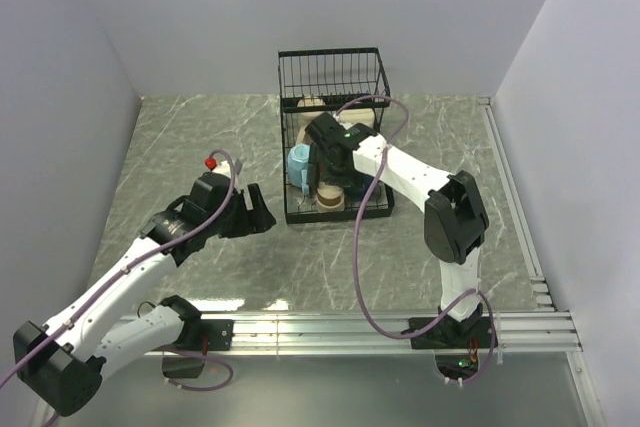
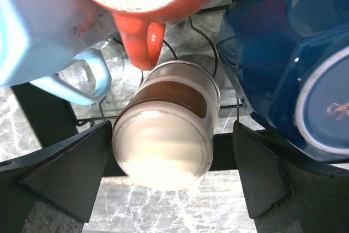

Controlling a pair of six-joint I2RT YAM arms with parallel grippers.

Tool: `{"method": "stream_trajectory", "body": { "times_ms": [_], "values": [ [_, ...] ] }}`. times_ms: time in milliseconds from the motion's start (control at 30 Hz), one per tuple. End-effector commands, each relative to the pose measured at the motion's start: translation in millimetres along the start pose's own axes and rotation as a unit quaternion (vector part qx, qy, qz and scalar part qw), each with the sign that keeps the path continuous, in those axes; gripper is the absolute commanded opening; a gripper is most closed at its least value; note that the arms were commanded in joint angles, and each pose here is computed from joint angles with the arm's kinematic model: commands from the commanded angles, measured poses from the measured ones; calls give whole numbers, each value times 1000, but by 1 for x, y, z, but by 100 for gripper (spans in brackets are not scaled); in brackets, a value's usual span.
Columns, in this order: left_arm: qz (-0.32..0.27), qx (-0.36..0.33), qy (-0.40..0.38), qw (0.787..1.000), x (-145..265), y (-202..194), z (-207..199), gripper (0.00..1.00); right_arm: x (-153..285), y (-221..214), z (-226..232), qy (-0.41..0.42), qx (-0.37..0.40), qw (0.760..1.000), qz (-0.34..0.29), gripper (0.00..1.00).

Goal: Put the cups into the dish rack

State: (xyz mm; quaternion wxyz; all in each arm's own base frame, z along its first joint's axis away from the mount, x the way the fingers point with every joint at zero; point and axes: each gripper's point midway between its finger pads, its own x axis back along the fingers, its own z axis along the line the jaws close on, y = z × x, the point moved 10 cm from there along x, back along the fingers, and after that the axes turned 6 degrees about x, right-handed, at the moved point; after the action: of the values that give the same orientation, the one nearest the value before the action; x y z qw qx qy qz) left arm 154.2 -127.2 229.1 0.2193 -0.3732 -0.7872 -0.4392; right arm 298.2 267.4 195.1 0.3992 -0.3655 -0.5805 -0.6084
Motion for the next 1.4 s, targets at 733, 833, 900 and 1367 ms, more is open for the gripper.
{"method": "stream_trajectory", "body": {
  "times_ms": [733,833,900,1367],
  "values": [
    [-217,27,-22,975,80,53,-21,97,239,-149,-156,314,-129,883,-322,100],
    [-248,38,-26,968,82,51,-15,97,238,-166,-186,309,-148,874,-345,100],
    [-262,43,-19,964,80,50,-10,97,245,-172,-199,312,-151,867,-358,100],
    [-284,52,48,956,76,51,3,96,246,-192,-229,314,-154,859,-374,100]
  ]
}}
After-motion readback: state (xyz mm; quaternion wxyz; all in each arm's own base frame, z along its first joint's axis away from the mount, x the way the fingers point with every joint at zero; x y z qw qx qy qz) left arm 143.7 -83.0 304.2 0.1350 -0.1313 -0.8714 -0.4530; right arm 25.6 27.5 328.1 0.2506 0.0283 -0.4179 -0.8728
